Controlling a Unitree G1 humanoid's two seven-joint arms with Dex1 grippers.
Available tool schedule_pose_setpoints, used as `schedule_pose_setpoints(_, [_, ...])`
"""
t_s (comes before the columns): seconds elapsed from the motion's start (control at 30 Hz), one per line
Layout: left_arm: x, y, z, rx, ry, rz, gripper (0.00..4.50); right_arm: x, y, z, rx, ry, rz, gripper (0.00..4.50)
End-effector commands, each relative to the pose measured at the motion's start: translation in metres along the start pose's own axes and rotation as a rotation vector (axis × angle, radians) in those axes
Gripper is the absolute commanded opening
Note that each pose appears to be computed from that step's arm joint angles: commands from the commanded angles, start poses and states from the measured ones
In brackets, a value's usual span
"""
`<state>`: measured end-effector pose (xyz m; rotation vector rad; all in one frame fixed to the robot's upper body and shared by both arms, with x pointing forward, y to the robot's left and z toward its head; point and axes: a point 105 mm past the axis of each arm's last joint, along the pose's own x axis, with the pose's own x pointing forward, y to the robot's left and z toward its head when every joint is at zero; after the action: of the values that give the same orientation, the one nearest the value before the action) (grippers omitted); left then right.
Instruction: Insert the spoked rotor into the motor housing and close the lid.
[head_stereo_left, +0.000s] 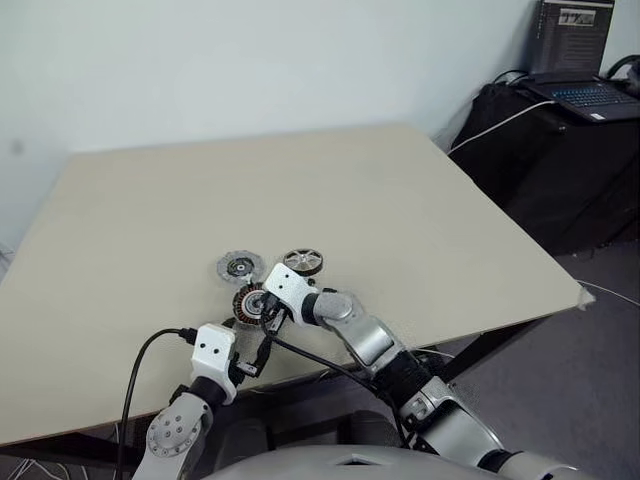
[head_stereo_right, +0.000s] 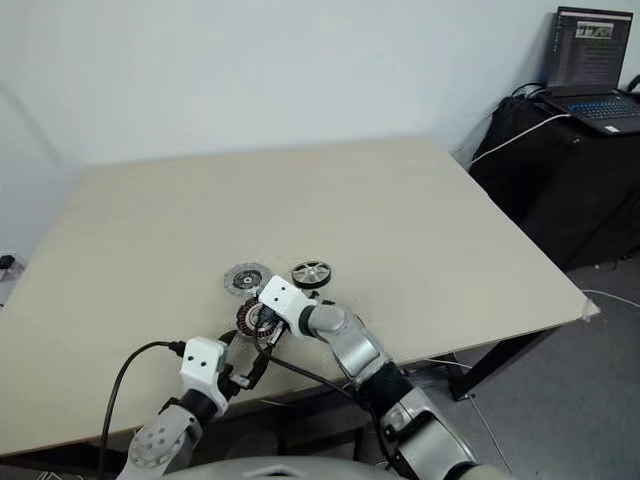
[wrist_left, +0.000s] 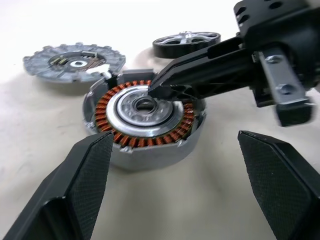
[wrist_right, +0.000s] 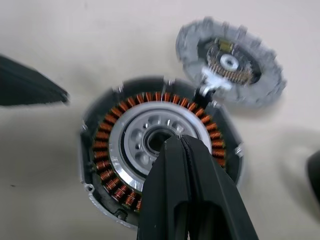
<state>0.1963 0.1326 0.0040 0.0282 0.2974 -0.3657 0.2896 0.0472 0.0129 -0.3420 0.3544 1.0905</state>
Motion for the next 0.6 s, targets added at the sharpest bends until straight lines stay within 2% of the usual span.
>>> schedule_pose_setpoints(0.03, [-0.001,-0.003,0.018,0.018,-0.053,-0.009,4.21,-0.007,-0.002,0.027,-0.039,-0.085,0.005,0.04])
schedule_pose_setpoints(0.17, [-0.006,0.000,0.017,0.023,-0.038,0.005,4.21,-0.016,-0.002,0.025,-0.108,-0.071,0.017,1.25])
schedule_pose_setpoints(0.23, [-0.008,0.002,0.014,0.026,-0.027,0.009,4.21,-0.021,-0.001,0.025,-0.206,-0.061,0.040,1.89])
schedule_pose_setpoints(0.43, [-0.013,0.004,0.004,0.040,0.008,-0.001,4.21,-0.028,0.003,0.030,-0.388,-0.031,0.141,1.89])
schedule_pose_setpoints(0.6, [-0.019,0.003,0.001,0.059,0.011,-0.020,4.21,-0.031,0.021,0.028,-0.520,-0.003,0.312,1.89])
